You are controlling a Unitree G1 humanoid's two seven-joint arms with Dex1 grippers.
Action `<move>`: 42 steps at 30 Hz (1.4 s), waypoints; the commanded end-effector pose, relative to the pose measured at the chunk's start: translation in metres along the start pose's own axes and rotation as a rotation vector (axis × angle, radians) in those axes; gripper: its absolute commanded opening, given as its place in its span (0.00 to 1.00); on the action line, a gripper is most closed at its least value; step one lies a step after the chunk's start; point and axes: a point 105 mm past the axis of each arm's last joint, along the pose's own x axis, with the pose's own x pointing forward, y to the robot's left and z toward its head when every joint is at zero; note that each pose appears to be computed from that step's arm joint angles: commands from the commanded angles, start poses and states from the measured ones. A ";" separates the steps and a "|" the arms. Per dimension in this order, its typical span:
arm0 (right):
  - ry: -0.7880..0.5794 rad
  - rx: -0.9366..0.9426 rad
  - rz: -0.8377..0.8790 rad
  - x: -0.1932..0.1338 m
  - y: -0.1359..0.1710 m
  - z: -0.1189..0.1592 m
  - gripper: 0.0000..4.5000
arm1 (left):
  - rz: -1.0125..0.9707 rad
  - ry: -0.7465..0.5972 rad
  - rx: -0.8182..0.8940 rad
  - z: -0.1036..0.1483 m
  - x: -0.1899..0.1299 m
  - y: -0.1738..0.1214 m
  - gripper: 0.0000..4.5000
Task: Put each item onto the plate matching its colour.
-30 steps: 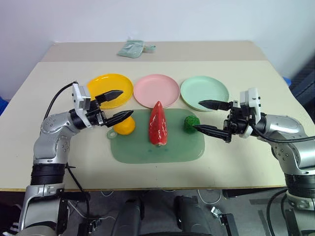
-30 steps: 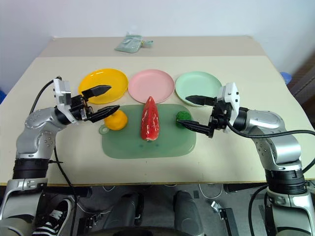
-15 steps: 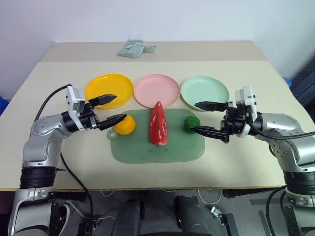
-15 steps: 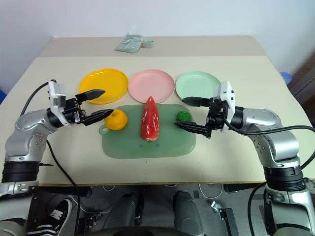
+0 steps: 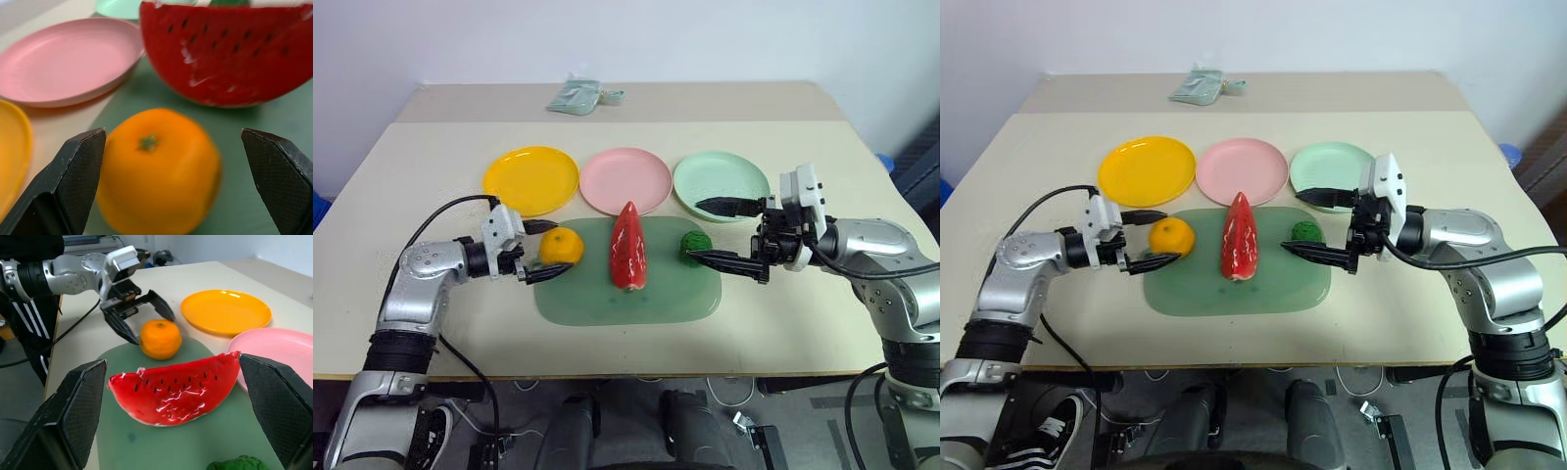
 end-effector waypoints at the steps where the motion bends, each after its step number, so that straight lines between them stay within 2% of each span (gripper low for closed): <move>1: -0.034 -0.051 0.005 0.000 0.005 0.011 0.98 | 0.015 0.042 0.025 -0.012 0.010 -0.001 1.00; 2: -0.037 -0.053 0.004 0.001 0.005 0.011 0.98 | 0.008 0.029 -0.005 -0.012 0.011 -0.002 1.00; 3: -0.040 -0.054 0.003 0.001 0.005 0.012 1.00 | 0.009 0.022 0.000 -0.011 0.012 -0.002 0.88; 5: -0.045 -0.055 0.001 0.002 0.005 0.012 1.00 | 0.041 -0.002 0.029 -0.005 0.014 0.003 0.77; 8: -0.046 -0.057 -0.001 0.003 0.005 0.011 1.00 | 0.091 -0.044 0.050 0.005 0.015 0.012 0.76; 10: -0.047 -0.057 -0.006 0.004 0.004 0.010 1.00 | 0.174 -0.119 -0.005 0.020 0.013 0.029 0.76; 14: -0.065 -0.096 -0.054 0.009 -0.005 0.014 1.00 | 0.508 -0.236 -0.084 0.047 0.002 0.089 0.76; 16: -0.084 -0.149 -0.143 0.013 -0.021 0.019 1.00 | 0.664 -0.276 -0.128 0.055 -0.005 0.114 0.76; 19: -0.095 -0.179 -0.292 0.020 -0.049 0.023 1.00 | 0.826 -0.244 -0.165 0.049 -0.006 0.136 0.76; 25: -0.074 -0.179 -0.292 0.027 -0.050 0.012 1.00 | 0.962 -0.178 -0.252 0.029 0.005 0.147 0.76; 31: -0.074 -0.172 -0.284 0.025 -0.046 0.012 1.00 | 0.970 -0.164 -0.302 0.016 0.010 0.143 0.76; 32: -0.072 -0.172 -0.280 0.025 -0.045 0.012 1.00 | 0.950 -0.178 -0.317 0.016 0.010 0.142 0.99; 39: -0.071 -0.169 -0.275 0.024 -0.043 0.010 1.00 | 0.901 -0.217 -0.233 0.034 0.006 0.144 0.99; 42: -0.071 -0.167 -0.278 0.024 -0.044 0.010 1.00 | 0.825 -0.322 -0.143 0.064 0.009 0.139 0.99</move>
